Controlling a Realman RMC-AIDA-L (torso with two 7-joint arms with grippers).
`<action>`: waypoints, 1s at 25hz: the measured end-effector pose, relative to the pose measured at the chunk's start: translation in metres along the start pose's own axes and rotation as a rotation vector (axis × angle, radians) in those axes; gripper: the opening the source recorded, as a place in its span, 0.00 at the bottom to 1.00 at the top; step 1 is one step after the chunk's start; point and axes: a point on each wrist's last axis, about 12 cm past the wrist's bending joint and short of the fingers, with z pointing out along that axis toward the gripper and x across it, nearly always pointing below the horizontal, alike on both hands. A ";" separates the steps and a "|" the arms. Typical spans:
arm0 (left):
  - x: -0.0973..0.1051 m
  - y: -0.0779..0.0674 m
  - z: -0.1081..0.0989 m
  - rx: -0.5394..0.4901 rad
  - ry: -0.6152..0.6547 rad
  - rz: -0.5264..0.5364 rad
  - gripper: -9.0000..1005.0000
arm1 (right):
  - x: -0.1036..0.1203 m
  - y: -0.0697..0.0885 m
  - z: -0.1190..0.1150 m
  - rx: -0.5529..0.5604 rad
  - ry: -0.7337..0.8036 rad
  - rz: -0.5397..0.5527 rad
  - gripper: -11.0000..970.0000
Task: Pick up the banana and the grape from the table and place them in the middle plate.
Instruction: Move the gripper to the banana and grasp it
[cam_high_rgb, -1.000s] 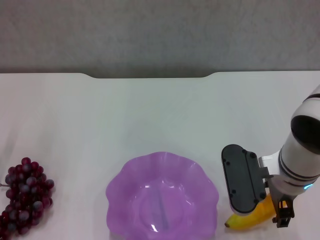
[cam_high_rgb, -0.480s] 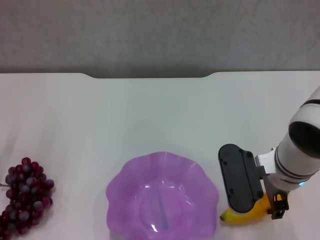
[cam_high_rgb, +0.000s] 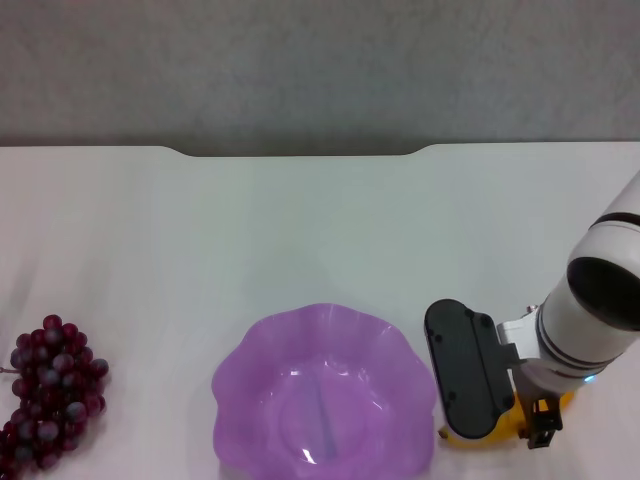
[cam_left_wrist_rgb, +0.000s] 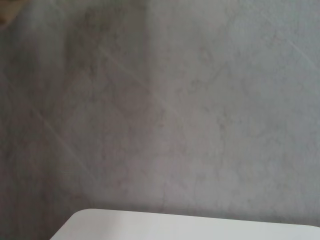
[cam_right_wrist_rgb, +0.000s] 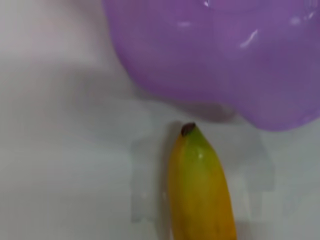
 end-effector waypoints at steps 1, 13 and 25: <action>0.000 0.000 0.000 0.000 0.000 0.000 0.86 | -0.001 0.000 0.001 0.003 -0.007 -0.001 0.92; -0.001 0.000 0.001 -0.005 -0.006 -0.003 0.86 | -0.005 0.005 0.004 -0.006 -0.036 -0.001 0.91; -0.001 -0.001 0.001 -0.005 -0.005 -0.004 0.86 | -0.003 0.006 0.006 -0.016 -0.037 0.010 0.81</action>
